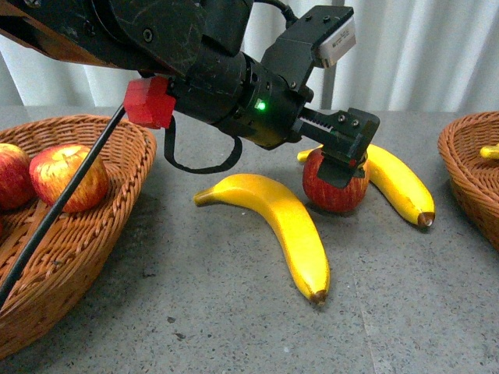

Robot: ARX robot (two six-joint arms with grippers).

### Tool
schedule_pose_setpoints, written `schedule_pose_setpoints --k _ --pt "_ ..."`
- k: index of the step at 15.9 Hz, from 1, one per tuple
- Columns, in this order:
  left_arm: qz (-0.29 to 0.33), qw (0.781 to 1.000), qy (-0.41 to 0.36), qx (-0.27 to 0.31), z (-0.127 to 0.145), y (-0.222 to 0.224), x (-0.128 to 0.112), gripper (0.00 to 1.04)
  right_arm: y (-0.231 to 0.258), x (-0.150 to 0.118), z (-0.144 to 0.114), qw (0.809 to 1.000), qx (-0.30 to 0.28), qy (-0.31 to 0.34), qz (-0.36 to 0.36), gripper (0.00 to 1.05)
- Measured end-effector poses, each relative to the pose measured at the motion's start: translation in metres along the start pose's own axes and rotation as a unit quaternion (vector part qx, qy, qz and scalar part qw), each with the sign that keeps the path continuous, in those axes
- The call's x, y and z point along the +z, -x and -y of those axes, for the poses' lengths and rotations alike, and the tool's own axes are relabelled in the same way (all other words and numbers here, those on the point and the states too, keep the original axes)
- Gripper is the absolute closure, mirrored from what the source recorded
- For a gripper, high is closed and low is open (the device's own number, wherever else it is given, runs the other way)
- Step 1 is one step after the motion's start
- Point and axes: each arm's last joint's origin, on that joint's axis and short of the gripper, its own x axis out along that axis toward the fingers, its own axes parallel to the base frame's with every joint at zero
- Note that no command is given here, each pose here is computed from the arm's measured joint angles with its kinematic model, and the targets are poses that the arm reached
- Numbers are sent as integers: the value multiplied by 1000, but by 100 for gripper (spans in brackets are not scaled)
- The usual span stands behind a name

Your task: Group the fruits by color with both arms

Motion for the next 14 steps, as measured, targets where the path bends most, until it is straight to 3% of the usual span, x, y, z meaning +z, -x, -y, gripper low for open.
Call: schedule_pose_setpoints --k 11,14 --pt "-20 999 -22 -14 2 -37 -15 7 0 0 0 1000 0 0 0 7" --pt "-19 999 -26 -13 4 -37 -13 31 0 0 0 1000 0 0 0 7"
